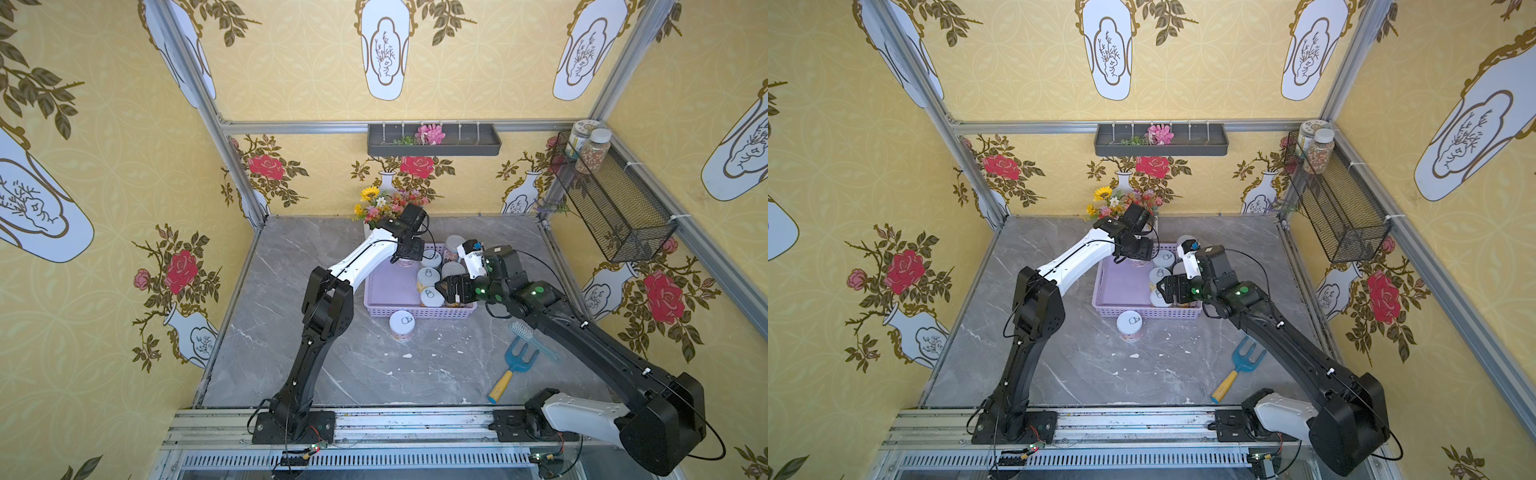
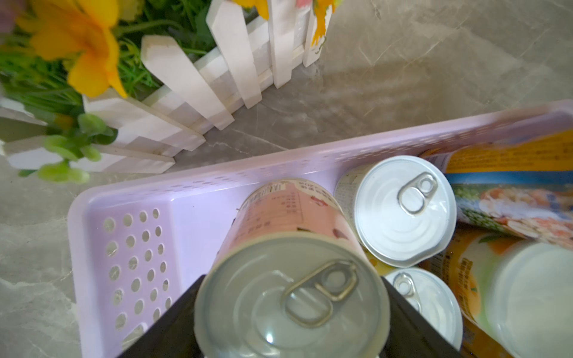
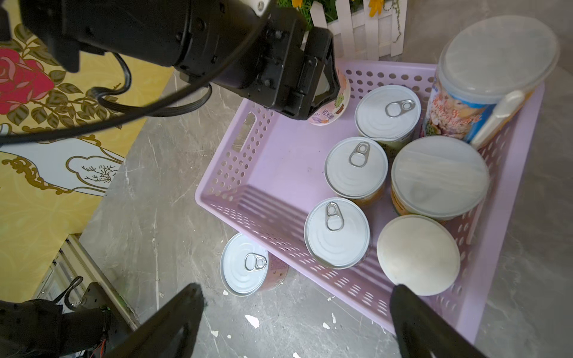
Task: Put the canned food in the basket
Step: Place the canned food in the basket.
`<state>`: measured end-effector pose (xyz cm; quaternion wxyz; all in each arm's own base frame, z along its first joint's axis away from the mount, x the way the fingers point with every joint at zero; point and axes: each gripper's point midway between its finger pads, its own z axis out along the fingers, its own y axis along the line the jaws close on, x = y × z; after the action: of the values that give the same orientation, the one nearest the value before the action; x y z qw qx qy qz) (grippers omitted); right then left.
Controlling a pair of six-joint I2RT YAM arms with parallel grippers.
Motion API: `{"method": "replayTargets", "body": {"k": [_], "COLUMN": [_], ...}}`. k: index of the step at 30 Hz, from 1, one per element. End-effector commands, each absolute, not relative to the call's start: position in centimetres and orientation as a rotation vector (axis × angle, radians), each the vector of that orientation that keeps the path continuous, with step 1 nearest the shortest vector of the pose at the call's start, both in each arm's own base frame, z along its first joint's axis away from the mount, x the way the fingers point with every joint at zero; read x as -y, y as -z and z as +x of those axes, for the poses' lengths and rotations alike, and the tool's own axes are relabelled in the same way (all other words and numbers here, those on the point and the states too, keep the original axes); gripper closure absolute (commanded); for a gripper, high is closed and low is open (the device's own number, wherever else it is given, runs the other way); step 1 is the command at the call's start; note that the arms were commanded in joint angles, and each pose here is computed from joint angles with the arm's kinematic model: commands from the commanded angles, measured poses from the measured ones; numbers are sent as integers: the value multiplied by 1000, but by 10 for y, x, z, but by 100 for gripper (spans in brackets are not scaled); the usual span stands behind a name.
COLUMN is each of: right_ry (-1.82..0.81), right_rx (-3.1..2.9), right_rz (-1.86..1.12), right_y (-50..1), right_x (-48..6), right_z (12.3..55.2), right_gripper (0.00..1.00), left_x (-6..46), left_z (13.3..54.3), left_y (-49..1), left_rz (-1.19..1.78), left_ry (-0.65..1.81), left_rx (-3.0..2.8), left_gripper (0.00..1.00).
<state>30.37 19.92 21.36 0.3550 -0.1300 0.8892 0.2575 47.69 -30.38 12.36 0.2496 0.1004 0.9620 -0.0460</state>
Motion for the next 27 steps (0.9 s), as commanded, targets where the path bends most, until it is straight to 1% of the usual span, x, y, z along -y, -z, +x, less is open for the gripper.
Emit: {"method": "replayTargets", "body": {"k": [1, 10, 27], "right_ry": [-646, -633, -676], "right_rx": [-2254, -2278, -2327], "right_rz": [-308, -297, -273], "right_y": [-223, -222, -204], "right_x": [-197, -192, -190], "right_z": [311, 304, 288], "right_gripper": [3, 3, 3], "left_x": [306, 312, 319], "left_z": [484, 487, 491], "left_y": [-117, -94, -65], "left_rz": [283, 286, 282], "left_ry": [117, 138, 153], "left_rx": [-2612, -2649, -2687], "left_gripper": [24, 24, 24]}}
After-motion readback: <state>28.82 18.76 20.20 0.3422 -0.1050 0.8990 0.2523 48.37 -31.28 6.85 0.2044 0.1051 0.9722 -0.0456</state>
